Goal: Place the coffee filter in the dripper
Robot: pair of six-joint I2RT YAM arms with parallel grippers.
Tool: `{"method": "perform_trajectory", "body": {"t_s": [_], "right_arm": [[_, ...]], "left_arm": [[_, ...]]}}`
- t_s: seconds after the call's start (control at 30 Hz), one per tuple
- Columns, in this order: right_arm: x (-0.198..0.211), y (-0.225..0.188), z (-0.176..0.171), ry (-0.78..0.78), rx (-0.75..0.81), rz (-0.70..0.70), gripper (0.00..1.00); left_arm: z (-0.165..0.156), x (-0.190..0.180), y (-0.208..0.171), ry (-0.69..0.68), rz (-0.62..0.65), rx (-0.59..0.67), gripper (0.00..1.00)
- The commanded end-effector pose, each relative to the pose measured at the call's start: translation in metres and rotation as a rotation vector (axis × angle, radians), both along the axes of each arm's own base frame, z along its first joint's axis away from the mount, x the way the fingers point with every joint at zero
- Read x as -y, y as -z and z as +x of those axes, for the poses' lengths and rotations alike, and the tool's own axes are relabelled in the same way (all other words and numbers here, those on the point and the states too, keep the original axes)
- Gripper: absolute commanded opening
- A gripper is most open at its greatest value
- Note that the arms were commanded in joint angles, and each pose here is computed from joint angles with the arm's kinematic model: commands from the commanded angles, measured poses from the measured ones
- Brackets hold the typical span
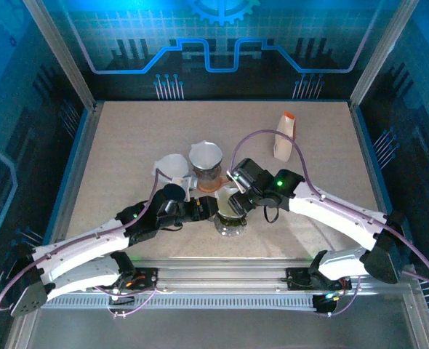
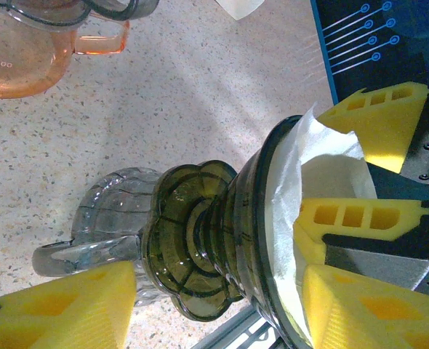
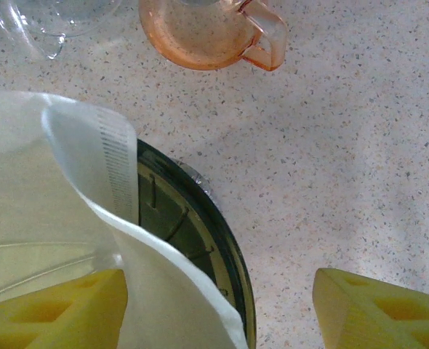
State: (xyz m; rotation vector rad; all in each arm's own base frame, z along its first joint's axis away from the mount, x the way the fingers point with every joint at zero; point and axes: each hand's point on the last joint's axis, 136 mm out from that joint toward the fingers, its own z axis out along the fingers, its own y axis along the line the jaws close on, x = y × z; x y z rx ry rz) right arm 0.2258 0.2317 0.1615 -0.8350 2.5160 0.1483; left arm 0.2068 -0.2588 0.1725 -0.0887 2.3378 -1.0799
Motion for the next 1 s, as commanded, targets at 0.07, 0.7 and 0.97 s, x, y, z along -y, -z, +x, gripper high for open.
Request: {"method": "perform_trajectory", "body": {"t_s": [0.07, 0.7, 0.97], "right_arm": [[-0.008, -0.008, 0.000, -0.020, 0.009, 0.017, 0.70], [-0.014, 0.029, 0.001, -0.024, -0.095, -0.055, 0.69], [-0.016, 0.037, 0.001, -0.025, -0.115, -0.066, 0.69]], "left_arm": [[-0.001, -0.005, -0.001, -0.005, -0.001, 0.004, 0.64], [-0.003, -0.006, 0.000, 0.001, 0.004, 0.001, 0.63], [-0.002, -0.005, -0.001, -0.001, -0.001, 0.006, 0.65]]}}
